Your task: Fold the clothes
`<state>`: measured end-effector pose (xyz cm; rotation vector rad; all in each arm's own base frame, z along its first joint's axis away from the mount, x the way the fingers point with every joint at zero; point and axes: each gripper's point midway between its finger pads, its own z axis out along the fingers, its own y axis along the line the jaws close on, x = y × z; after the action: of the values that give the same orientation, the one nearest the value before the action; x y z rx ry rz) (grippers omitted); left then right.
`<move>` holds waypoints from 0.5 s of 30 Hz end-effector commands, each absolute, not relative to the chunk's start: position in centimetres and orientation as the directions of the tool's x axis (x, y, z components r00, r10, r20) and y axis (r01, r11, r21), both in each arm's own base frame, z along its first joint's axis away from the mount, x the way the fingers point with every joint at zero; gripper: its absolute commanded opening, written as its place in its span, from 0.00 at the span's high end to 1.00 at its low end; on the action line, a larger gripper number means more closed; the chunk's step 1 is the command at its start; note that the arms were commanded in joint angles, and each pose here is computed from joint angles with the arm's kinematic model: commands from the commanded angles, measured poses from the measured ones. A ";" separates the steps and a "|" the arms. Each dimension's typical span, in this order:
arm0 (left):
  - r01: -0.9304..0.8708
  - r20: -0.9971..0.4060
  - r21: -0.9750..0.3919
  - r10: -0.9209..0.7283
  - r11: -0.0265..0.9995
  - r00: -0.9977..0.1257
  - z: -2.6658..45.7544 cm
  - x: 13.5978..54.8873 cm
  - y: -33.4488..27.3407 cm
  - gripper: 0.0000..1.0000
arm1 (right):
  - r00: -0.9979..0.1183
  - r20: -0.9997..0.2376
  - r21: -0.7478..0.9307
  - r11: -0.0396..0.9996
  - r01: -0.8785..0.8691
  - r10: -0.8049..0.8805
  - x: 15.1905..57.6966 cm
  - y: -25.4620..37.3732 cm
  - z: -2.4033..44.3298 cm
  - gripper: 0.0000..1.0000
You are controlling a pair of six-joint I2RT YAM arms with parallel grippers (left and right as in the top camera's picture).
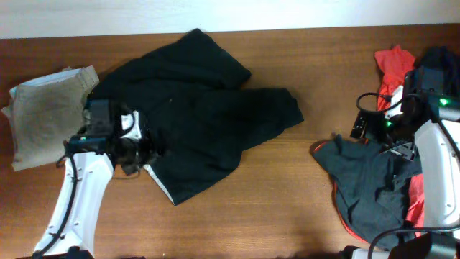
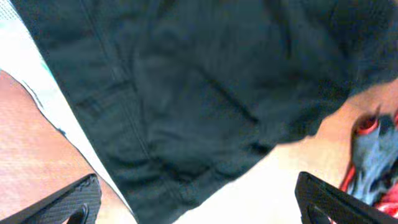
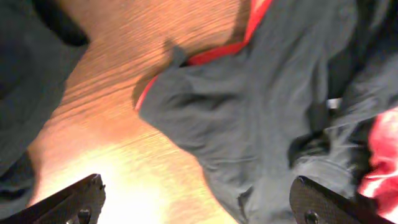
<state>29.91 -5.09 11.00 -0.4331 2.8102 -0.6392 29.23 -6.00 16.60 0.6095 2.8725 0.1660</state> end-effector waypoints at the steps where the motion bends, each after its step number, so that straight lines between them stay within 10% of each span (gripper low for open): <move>1: -0.193 -0.125 -0.452 -0.276 0.871 -0.953 10.7 28.9 -6.7 0.01 | -0.947 -0.189 0.308 0.931 0.195 0.261 30.3 -1.1 16.8 0.01; 6: -0.250 0.012 -0.385 -0.266 0.888 -0.964 6.7 24.7 -9.0 0.09 | -0.976 -0.195 0.457 0.890 -0.003 0.097 33.9 7.5 11.5 0.00; 9: -0.268 0.040 -0.379 -0.274 0.886 -0.961 4.9 23.5 -9.1 0.35 | -0.977 -0.063 0.471 0.869 0.151 0.204 35.6 9.0 6.6 0.04; 12: -0.265 0.032 -0.379 -0.274 0.887 -0.961 4.4 23.5 -9.1 0.37 | -0.945 -0.012 0.485 0.828 0.281 0.328 38.8 9.2 0.8 0.07; 14: -0.265 0.034 -0.379 -0.273 0.887 -0.961 4.4 23.5 -9.1 0.37 | -0.931 -0.079 0.514 0.815 0.268 0.356 41.2 9.3 0.1 0.22; 15: -0.267 0.037 -0.378 -0.273 0.887 -0.961 4.3 23.4 -9.0 0.37 | -0.926 -0.123 0.524 0.816 0.244 0.357 42.2 9.3 0.4 0.50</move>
<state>23.65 -9.12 4.47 -0.4147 3.0267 -0.6135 41.79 9.15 1.99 0.4162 2.7884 0.7631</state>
